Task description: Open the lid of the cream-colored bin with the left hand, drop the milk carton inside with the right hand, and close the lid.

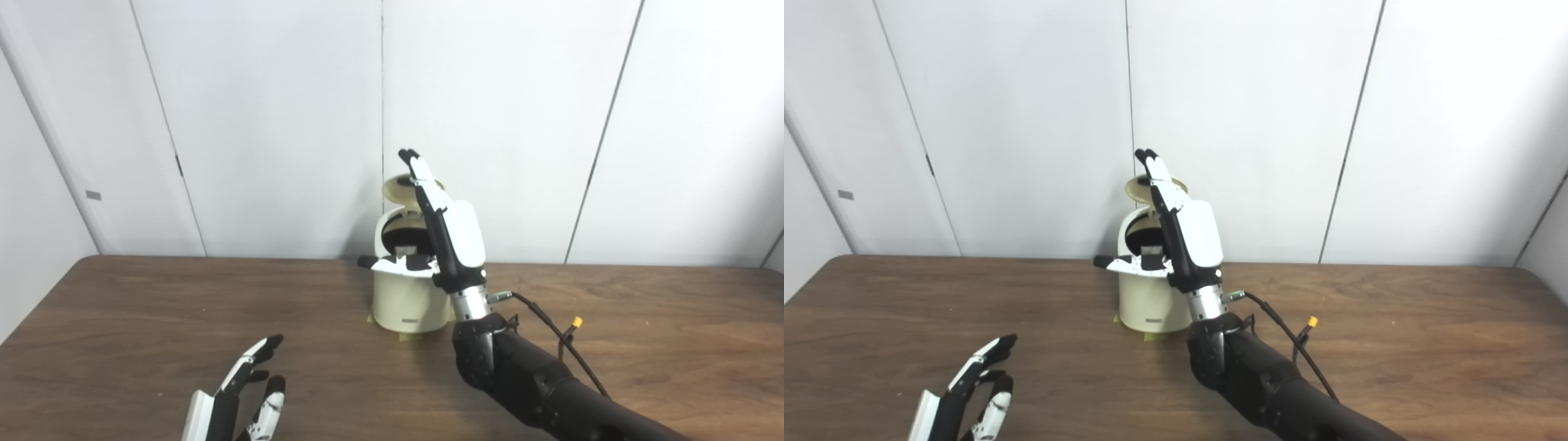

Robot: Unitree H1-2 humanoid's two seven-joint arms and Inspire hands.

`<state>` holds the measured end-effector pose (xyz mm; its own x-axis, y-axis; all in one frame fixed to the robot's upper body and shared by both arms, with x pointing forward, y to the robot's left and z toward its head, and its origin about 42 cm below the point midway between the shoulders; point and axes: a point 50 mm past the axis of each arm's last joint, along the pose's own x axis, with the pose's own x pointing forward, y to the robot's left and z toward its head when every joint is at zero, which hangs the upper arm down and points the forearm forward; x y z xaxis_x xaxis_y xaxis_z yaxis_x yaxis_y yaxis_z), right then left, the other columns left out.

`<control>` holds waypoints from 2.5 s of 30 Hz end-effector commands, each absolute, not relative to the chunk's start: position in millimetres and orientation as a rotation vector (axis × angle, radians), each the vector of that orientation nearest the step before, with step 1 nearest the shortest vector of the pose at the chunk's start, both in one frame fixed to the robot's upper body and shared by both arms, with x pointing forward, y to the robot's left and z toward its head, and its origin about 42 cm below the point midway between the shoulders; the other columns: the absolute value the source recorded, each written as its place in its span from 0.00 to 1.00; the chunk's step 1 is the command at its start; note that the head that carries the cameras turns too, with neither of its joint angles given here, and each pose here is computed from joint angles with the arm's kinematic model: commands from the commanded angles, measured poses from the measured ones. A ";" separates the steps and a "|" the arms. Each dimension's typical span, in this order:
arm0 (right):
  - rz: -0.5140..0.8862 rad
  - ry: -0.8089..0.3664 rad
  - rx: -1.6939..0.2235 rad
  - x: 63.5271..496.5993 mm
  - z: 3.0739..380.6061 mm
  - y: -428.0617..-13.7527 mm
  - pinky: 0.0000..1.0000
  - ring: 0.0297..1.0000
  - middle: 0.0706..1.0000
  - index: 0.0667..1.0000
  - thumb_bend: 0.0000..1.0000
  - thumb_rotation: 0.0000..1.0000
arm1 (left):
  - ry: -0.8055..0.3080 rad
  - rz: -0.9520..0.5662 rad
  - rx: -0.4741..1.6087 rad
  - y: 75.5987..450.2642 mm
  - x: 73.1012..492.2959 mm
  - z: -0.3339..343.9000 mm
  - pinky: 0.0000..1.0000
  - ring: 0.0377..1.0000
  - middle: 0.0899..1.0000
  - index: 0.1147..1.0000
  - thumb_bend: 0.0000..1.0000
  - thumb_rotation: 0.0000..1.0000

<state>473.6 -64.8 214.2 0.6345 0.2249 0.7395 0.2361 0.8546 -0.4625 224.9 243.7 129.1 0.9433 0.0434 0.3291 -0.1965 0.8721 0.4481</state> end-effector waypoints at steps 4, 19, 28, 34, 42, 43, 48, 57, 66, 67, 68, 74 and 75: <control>0.043 -0.959 -0.549 473.7 230.9 -70.6 0.99 1.00 1.00 1.00 0.75 0.40 | -0.284 0.124 0.493 231.6 234.6 112.2 0.75 0.83 0.84 0.83 0.30 0.80; 0.057 -0.927 -0.448 450.1 226.3 -101.9 0.94 1.00 1.00 0.97 0.79 0.41 | -0.273 0.097 0.562 230.9 262.6 104.4 0.77 0.83 0.82 0.81 0.30 0.81; 0.030 -0.938 -0.364 420.5 223.8 -130.4 0.86 1.00 1.00 0.96 0.79 0.47 | -0.271 0.105 0.588 234.4 270.9 103.0 0.79 0.83 0.81 0.80 0.33 0.86; -0.033 -0.824 -0.293 410.7 210.4 -162.3 0.84 0.94 0.98 0.97 0.77 0.51 | -0.282 0.106 0.586 237.1 273.3 103.0 0.76 0.82 0.82 0.80 0.32 0.82; -0.159 -0.670 -0.169 384.7 180.0 -193.1 0.72 0.82 0.87 0.89 0.40 0.48 | -0.276 0.106 0.578 239.4 274.3 103.7 0.76 0.83 0.83 0.82 0.31 0.82; -0.166 -0.653 -0.157 380.0 175.5 -196.4 0.72 0.81 0.86 0.87 0.35 0.45 | -0.275 0.104 0.578 239.4 274.2 104.0 0.77 0.84 0.83 0.82 0.31 0.82; -0.174 -0.570 -0.100 359.8 161.3 -208.8 0.80 0.83 0.84 0.83 0.28 0.57 | -0.265 0.111 0.571 238.7 274.2 104.6 0.77 0.84 0.84 0.83 0.32 0.81; -0.194 -0.452 -0.106 324.3 145.1 -229.0 0.69 0.77 0.79 0.77 0.26 0.37 | -0.278 0.120 0.568 240.4 274.9 105.4 0.79 0.84 0.84 0.82 0.29 0.80; -0.205 -0.362 -0.107 313.0 126.0 -243.3 0.71 0.78 0.79 0.77 0.27 0.36 | -0.280 0.127 0.563 243.4 273.6 107.8 0.77 0.83 0.83 0.81 0.30 0.81; -0.196 -0.351 -0.105 311.3 124.9 -244.0 0.73 0.79 0.79 0.78 0.27 0.36 | -0.276 0.128 0.555 243.9 273.2 108.5 0.77 0.83 0.83 0.82 0.30 0.81; -0.188 -0.341 -0.105 309.8 124.0 -244.6 0.74 0.79 0.79 0.78 0.26 0.35 | -0.273 0.130 0.548 244.3 272.8 109.3 0.77 0.83 0.83 0.82 0.30 0.81; -0.171 -0.289 -0.129 303.4 120.3 -247.3 0.72 0.78 0.79 0.78 0.30 0.40 | -0.333 0.127 0.517 244.8 273.0 123.7 0.75 0.83 0.83 0.82 0.29 0.85; -0.168 -0.278 -0.130 302.9 119.6 -246.8 0.72 0.78 0.79 0.78 0.30 0.40 | -0.343 0.122 0.513 244.9 274.2 127.8 0.75 0.83 0.83 0.82 0.29 0.85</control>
<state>309.6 -248.4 122.6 0.9452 -0.1531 0.2882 0.1908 0.9757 -0.1077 250.4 241.4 123.5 0.9491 0.0436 0.3118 -0.1837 0.8810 0.4360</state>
